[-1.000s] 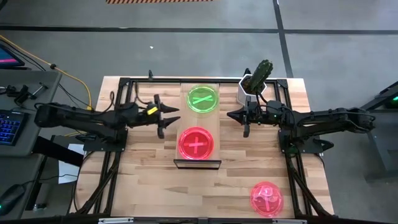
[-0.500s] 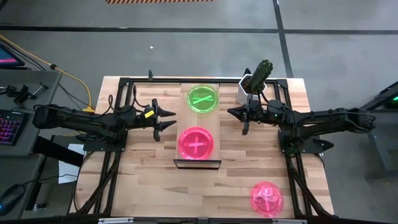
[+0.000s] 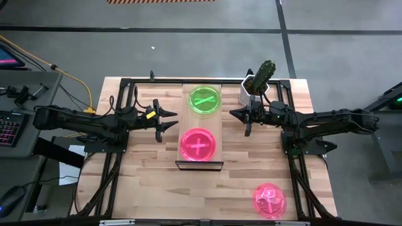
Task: Place and stack plates onto a shelf
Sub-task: Stack the pink plate on top of the pink plate on the shelf
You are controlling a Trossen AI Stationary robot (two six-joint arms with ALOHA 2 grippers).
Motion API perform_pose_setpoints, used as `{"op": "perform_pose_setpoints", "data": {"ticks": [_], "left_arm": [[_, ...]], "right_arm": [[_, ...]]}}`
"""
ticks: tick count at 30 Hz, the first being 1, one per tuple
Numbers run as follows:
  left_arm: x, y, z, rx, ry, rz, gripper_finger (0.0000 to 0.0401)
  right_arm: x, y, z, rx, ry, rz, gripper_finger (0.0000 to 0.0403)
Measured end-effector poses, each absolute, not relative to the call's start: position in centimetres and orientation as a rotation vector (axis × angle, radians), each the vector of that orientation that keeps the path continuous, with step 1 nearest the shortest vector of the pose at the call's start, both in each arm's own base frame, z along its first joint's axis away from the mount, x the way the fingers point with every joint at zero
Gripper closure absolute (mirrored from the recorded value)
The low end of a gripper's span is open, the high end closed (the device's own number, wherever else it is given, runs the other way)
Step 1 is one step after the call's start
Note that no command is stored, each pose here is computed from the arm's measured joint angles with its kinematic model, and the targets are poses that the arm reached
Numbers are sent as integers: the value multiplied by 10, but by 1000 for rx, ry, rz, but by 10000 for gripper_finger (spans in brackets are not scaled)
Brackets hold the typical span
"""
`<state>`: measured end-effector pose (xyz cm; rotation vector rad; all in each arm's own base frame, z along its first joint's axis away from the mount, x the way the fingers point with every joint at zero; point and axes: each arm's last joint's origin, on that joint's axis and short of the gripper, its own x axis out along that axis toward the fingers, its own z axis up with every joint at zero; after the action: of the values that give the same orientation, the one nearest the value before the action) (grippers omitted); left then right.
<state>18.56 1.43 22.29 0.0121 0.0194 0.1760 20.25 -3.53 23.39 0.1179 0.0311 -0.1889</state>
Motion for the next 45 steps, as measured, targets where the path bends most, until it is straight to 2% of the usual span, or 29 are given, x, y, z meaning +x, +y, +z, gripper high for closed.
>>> {"op": "perform_pose_setpoints", "data": {"ticks": [5,8,15,20,30,37,42,45], "left_arm": [[186,14,223,13,20,176,249],[186,14,223,13,20,177,249],[186,14,223,13,22,176,249],[186,14,222,6,29,177,249],[186,14,222,-13,27,176,249],[186,14,222,-13,27,176,249],[186,14,222,-13,27,176,249],[186,14,222,-13,26,176,249]], "right_arm": [[204,-35,239,160,11,-181,398],[210,-34,259,193,59,-127,373],[213,-11,284,291,500,-66,277],[201,18,262,465,800,-69,243],[154,81,184,939,1265,-109,242],[141,119,173,1139,1221,21,242],[132,130,173,1142,1202,17,245],[129,135,171,1151,1225,12,261]]}}
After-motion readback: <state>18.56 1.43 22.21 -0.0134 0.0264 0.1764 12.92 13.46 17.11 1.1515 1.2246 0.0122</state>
